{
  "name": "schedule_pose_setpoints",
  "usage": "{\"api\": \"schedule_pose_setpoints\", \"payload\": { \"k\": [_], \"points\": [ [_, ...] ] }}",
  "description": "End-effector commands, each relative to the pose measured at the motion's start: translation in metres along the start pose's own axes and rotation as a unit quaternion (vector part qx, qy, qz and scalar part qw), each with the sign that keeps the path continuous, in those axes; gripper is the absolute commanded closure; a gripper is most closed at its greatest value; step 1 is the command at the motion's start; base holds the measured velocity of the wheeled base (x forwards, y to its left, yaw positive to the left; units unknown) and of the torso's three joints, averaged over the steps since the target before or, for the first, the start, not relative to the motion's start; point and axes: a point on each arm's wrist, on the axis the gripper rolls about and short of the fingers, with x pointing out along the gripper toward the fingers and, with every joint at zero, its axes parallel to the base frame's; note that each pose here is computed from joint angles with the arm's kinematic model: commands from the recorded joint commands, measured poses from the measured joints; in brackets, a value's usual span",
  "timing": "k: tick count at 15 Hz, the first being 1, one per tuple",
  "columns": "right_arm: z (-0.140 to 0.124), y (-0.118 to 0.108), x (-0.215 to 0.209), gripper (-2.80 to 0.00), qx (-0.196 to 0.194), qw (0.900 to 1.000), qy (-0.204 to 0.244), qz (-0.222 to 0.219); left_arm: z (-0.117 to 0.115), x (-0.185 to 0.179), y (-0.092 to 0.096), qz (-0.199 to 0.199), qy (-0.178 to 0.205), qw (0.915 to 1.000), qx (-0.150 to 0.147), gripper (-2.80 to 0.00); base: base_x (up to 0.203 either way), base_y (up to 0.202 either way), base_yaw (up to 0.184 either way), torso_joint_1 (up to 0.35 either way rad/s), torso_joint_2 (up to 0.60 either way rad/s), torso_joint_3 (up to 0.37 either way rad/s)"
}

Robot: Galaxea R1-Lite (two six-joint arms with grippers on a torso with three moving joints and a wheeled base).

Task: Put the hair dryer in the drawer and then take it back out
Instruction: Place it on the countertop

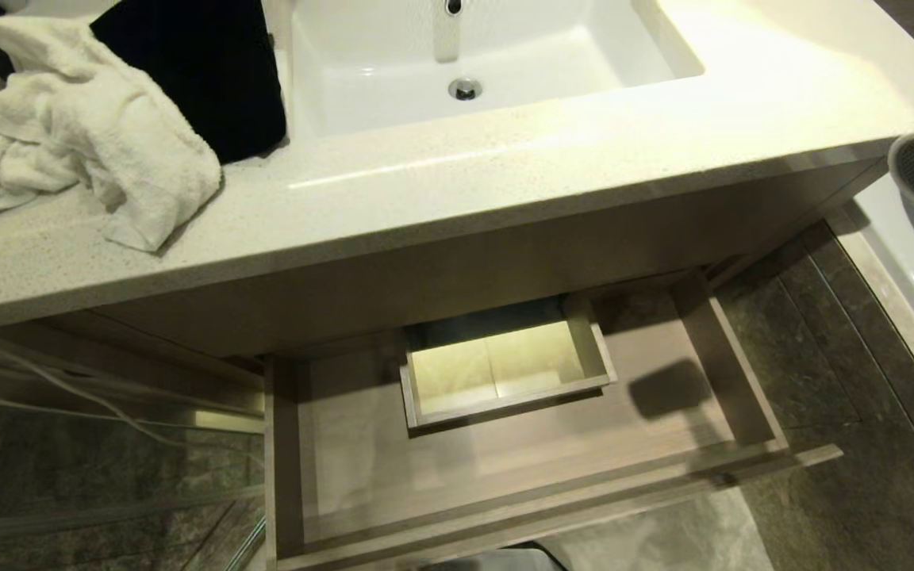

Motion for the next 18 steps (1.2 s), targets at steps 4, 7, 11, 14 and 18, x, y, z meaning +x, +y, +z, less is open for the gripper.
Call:
{"api": "schedule_pose_setpoints", "payload": {
  "k": [4, 7, 11, 14, 18],
  "points": [
    [0.0, 0.0, 0.003, 0.0, -0.002, 1.0, 0.004, 0.002, 0.0, 0.0, 0.0, 0.0, 0.0, 1.0, 0.0, 0.0, 0.0, 0.0, 0.0, 0.31, -0.06, 0.252],
    [0.001, 0.0, 0.007, 0.0, -0.002, 1.0, 0.005, 0.004, 0.0, 0.0, 0.0, 0.0, 0.0, 1.0, 0.0, 0.0, 0.0, 0.0, 0.0, 0.326, -0.1, 0.223],
    [0.006, -0.003, 0.021, 0.0, -0.002, 1.0, 0.0, 0.001, 0.0, 0.0, 0.0, 0.0, 0.0, 1.0, 0.0, 0.0, 0.0, 0.0, 0.0, 0.346, -0.15, 0.195],
    [0.012, -0.005, 0.042, 0.0, -0.002, 1.0, 0.007, 0.004, 0.0, 0.0, 0.0, 0.0, 0.0, 1.0, 0.0, 0.0, 0.0, 0.0, 0.0, 0.363, -0.19, 0.167],
    [0.021, -0.011, 0.075, 0.0, 0.0, 1.0, 0.021, 0.01, 0.0, 0.0, 0.0, 0.0, 0.0, 1.0, 0.0, 0.0, 0.0, 0.0, 0.0, 0.169, -0.1, 0.075]
  ]
}}
